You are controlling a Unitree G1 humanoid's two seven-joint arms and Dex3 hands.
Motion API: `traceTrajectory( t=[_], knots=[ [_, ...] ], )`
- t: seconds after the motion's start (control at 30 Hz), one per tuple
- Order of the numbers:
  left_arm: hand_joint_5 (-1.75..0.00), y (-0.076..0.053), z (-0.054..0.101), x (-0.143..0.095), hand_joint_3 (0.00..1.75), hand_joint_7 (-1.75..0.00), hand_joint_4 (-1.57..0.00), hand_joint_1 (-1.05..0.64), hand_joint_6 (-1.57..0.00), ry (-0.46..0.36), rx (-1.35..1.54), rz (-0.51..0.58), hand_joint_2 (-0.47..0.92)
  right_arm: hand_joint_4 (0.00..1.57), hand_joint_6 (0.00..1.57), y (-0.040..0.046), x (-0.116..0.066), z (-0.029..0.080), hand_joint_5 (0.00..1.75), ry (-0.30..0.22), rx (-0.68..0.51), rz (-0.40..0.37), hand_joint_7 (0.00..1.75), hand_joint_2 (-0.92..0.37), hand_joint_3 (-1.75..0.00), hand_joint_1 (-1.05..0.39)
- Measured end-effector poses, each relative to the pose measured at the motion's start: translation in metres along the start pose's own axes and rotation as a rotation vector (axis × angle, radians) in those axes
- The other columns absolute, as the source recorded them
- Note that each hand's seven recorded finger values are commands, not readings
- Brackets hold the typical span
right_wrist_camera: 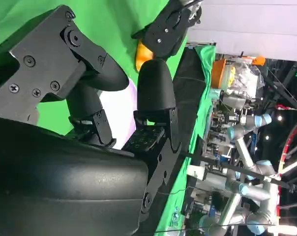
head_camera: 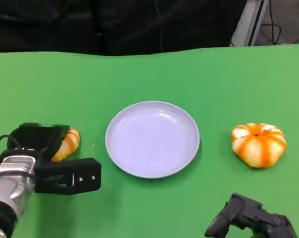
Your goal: Grasp the bread from the table and place it into the plate.
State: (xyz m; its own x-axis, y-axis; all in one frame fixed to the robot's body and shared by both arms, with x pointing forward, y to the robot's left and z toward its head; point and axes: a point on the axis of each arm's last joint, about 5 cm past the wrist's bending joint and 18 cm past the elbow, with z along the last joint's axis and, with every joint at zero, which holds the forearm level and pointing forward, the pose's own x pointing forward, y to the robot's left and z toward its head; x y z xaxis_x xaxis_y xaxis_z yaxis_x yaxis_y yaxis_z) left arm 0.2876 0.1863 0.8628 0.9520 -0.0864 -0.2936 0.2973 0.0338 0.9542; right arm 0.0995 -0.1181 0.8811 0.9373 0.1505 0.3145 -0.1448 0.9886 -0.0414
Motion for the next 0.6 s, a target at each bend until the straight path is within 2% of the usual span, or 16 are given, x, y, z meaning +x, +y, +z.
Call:
traceTrajectory(
  t=[0.03, 0.07, 0.1, 0.13, 0.17, 0.2, 0.27, 0.33, 0.37, 0.43, 0.6],
  knots=[
    [-0.17, 0.0, 0.0, 0.0, 0.03, -0.05, -0.87, -0.24, -0.76, -0.005, -0.009, 0.003, 0.92, 0.74, 0.8, 0.0002, 0.0, 0.0, 1.64, -0.001, 0.0, 0.0, 1.37, -0.29, -1.4, -0.07],
    [-0.19, 0.0, -0.001, 0.0, 0.03, -0.06, -0.92, -0.24, -0.8, -0.01, -0.017, 0.008, 0.92, 0.74, 0.8, 0.0004, -0.001, 0.0, 1.64, -0.004, -0.001, -0.001, 1.37, -0.29, -1.4, -0.07],
    [-0.76, -0.001, -0.001, 0.0, 0.02, -0.1, -0.89, -0.25, -0.96, -0.013, -0.029, 0.013, 0.91, 0.75, 0.8, 0.0005, -0.001, 0.001, 1.64, -0.008, -0.003, -0.001, 1.37, -0.29, -1.41, -0.07],
    [-1.34, -0.001, -0.002, 0.0, 0.01, -0.16, -0.79, -0.25, -1.11, -0.02, -0.033, 0.025, 0.91, 0.75, 0.8, 0.0006, -0.002, 0.001, 1.63, -0.01, -0.004, -0.001, 1.37, -0.28, -1.42, -0.07],
    [-1.54, -0.002, -0.004, 0.0, 0.01, -0.19, -0.75, -0.25, -1.15, -0.03, -0.034, 0.044, 0.9, 0.75, 0.81, 0.0008, -0.002, 0.001, 1.63, -0.01, -0.007, 0.0, 1.37, -0.28, -1.42, -0.07],
    [-1.64, -0.004, -0.005, -0.001, 0.0, -0.2, -0.73, -0.25, -1.18, -0.041, -0.034, 0.066, 0.9, 0.75, 0.81, 0.001, -0.003, 0.001, 1.63, -0.01, -0.009, 0.001, 1.36, -0.28, -1.43, -0.08],
    [-1.72, -0.005, -0.008, -0.002, 0.0, -0.22, -0.72, -0.25, -1.2, -0.056, -0.035, 0.095, 0.9, 0.76, 0.81, 0.0014, -0.004, 0.001, 1.63, -0.007, -0.013, 0.004, 1.36, -0.27, -1.43, -0.08],
    [-1.74, -0.006, -0.009, -0.003, 0.01, -1.16, -0.8, -0.21, -0.83, -0.064, -0.039, 0.116, 0.89, 0.76, 0.81, 0.0015, -0.004, 0.001, 1.62, -0.008, -0.015, 0.005, 1.36, -0.27, -1.43, -0.08],
    [-1.74, -0.006, -0.009, -0.003, 0.02, -1.51, -0.81, -0.19, -0.68, -0.077, -0.041, 0.151, 0.9, 0.76, 0.81, 0.0014, -0.004, 0.001, 1.62, -0.01, -0.016, 0.004, 1.36, -0.28, -1.42, -0.07],
    [-1.75, -0.01, -0.008, -0.005, 0.02, -1.7, -0.82, -0.18, -0.61, -0.119, -0.058, 0.243, 0.91, 0.76, 0.81, 0.0009, -0.004, 0.001, 1.62, -0.013, -0.018, 0.004, 1.36, -0.28, -1.43, -0.07],
    [-1.75, -0.014, -0.004, -0.008, 0.02, -1.74, -0.82, -0.16, -0.6, -0.188, -0.101, 0.397, 0.89, 0.76, 0.81, 0.0001, -0.002, 0.002, 1.62, -0.02, -0.02, 0.003, 1.36, -0.26, -1.43, -0.07]
  ],
)
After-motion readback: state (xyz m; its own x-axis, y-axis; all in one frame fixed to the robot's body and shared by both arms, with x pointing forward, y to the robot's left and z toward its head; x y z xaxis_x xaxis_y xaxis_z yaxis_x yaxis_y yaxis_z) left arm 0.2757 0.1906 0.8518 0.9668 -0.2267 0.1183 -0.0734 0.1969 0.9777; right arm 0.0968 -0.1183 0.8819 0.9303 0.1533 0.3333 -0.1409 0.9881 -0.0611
